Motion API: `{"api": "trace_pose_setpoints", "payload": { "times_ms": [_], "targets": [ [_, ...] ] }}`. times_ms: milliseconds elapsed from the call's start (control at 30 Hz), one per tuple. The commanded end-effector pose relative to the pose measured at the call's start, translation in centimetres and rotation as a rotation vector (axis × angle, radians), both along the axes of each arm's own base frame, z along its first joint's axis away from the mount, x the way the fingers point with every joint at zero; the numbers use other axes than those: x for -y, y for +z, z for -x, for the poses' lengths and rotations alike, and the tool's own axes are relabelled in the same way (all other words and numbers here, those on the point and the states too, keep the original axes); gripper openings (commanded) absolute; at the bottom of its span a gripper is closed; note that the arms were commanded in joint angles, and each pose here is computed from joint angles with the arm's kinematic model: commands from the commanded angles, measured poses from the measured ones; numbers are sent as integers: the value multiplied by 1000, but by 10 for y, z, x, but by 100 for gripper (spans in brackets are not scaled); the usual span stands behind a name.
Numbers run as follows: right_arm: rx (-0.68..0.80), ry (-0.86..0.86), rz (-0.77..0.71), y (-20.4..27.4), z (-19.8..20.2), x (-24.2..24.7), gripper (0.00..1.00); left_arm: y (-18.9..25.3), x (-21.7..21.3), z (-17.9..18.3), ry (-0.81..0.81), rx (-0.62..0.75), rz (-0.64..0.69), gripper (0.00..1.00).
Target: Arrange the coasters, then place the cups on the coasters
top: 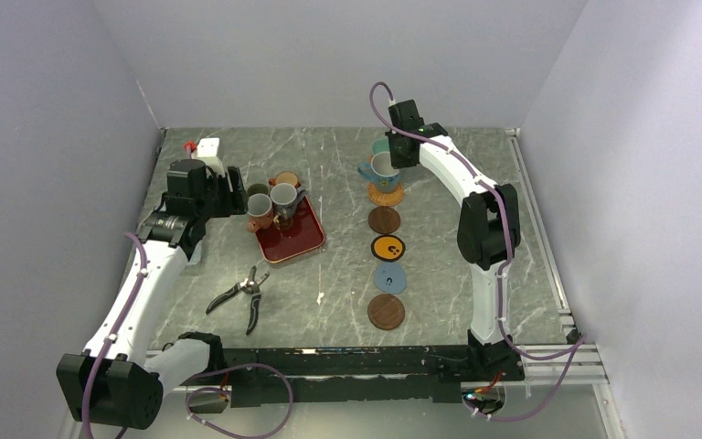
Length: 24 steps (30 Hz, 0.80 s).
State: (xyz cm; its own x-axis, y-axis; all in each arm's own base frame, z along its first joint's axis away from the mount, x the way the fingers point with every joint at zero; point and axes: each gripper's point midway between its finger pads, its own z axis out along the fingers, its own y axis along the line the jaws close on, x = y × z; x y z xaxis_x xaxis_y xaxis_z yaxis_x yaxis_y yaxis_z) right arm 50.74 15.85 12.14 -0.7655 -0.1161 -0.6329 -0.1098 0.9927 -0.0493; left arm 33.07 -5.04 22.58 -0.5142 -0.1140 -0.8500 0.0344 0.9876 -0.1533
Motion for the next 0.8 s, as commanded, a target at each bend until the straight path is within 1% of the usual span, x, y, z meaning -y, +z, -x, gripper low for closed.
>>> {"api": "trace_pose_setpoints", "payload": {
  "times_ms": [0, 767],
  "targets": [
    [86, -7, -21, 16, -18, -1, 0, 9, 3, -5, -2, 32, 18, 68],
    [41, 29, -2, -2, -12, 2, 0, 7, 4, -6, -6, 25, 19, 68]
  ]
}}
